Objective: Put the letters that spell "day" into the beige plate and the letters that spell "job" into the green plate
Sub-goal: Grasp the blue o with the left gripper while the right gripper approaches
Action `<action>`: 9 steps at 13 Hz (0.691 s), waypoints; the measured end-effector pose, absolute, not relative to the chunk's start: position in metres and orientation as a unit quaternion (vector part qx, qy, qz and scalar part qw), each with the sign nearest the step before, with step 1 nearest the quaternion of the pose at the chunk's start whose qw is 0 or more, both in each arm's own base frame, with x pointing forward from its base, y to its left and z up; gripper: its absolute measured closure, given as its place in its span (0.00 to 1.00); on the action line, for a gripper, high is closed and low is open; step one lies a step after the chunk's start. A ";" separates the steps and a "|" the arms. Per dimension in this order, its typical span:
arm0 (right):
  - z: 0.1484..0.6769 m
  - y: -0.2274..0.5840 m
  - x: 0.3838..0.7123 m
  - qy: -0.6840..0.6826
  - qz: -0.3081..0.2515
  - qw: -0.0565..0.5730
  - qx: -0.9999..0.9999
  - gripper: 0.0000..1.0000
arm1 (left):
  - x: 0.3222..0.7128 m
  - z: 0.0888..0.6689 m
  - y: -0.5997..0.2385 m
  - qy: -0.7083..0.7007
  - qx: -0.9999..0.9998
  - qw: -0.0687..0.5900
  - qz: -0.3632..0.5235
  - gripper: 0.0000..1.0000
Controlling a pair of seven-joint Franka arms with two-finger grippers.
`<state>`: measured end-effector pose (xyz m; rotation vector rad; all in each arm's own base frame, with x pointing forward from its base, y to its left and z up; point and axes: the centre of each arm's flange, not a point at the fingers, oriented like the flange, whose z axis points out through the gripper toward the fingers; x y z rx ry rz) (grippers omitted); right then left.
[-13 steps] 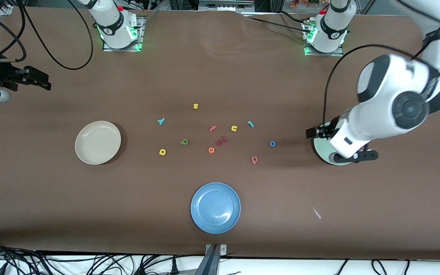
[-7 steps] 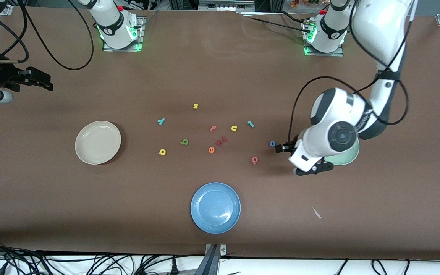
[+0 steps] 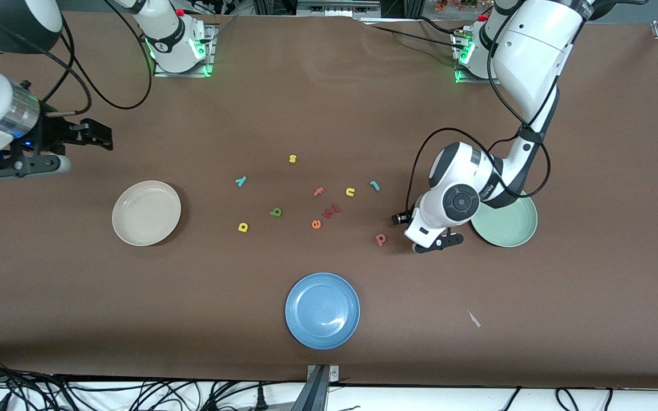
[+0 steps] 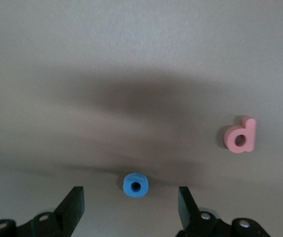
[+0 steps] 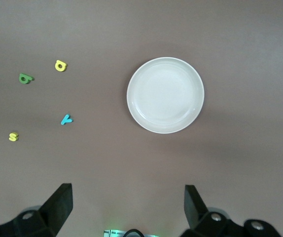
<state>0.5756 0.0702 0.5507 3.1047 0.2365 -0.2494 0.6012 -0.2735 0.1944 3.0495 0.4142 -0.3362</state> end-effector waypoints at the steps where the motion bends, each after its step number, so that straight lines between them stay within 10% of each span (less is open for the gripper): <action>1: 0.546 0.076 0.577 0.080 -0.082 0.009 0.993 0.00 | 0.596 0.185 -0.272 0.136 0.985 0.024 -0.105 0.15; 4: 0.525 0.098 0.585 0.097 -0.087 0.012 0.991 0.00 | 0.580 0.164 -0.268 0.137 0.985 0.024 -0.101 0.18; 9: 0.468 0.145 0.602 0.127 -0.099 0.014 0.987 0.00 | 0.577 0.170 -0.278 0.129 0.987 0.025 -0.094 0.56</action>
